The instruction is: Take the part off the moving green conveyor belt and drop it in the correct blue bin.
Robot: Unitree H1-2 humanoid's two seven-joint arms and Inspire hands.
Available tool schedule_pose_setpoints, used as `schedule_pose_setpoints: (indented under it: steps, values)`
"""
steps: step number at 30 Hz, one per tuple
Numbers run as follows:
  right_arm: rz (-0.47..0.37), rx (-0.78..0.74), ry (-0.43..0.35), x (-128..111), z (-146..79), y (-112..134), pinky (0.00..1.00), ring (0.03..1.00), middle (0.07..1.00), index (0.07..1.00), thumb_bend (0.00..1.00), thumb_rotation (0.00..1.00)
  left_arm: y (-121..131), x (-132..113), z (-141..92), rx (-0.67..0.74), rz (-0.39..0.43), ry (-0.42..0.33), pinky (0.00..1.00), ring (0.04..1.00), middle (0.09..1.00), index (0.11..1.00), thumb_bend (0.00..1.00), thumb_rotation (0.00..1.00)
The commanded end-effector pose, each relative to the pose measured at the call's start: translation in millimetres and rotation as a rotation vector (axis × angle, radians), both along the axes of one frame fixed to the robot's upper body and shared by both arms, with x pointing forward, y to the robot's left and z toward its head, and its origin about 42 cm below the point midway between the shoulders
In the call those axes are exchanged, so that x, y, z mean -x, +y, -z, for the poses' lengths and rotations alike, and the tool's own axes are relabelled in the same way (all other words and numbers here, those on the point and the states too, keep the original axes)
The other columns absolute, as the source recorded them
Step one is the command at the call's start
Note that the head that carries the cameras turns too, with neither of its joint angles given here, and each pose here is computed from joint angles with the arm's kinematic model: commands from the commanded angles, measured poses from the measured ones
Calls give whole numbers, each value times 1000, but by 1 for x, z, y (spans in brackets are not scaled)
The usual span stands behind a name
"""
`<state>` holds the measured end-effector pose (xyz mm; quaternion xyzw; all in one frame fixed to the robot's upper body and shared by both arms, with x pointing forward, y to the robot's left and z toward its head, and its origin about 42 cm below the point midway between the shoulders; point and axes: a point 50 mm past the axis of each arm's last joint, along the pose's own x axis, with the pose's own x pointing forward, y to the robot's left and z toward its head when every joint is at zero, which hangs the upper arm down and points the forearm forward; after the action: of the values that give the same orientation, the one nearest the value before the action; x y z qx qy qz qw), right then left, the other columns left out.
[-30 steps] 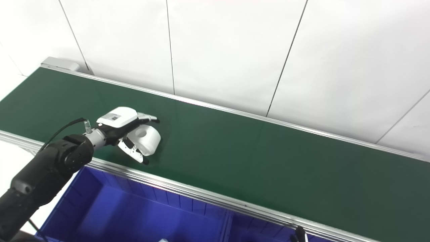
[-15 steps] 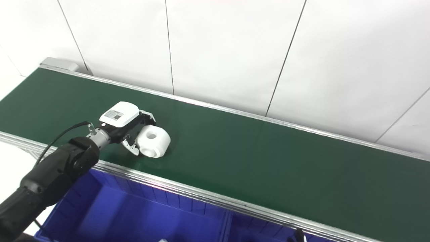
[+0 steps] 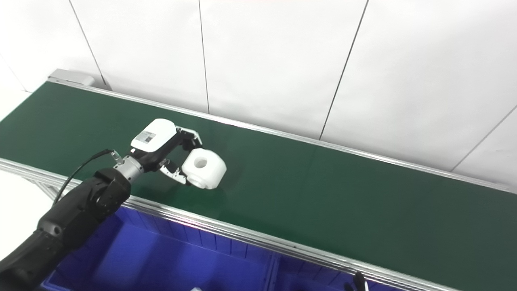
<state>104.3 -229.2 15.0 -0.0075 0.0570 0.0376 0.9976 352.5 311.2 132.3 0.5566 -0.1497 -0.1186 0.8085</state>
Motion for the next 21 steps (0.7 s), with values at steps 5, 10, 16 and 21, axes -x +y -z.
schedule_pose_setpoints:
  steps: [5,10,16,21]
  values:
    - [2,8,-78,-1,-10,4,972,948,1000,1000,701,1000,7,5,-29,22,24,-48,492,518,511,465,521,0]
    - [4,18,-91,-2,-14,6,959,946,1000,1000,724,1000,8,31,-48,37,87,-62,471,505,512,463,521,0]
    - [-3,0,-102,-4,-24,6,979,963,1000,1000,716,992,6,70,-58,23,191,25,458,490,507,463,521,0]
    - [-9,-9,-108,-3,-27,6,977,955,1000,1000,708,986,8,99,-44,-30,204,142,445,468,494,476,522,0]
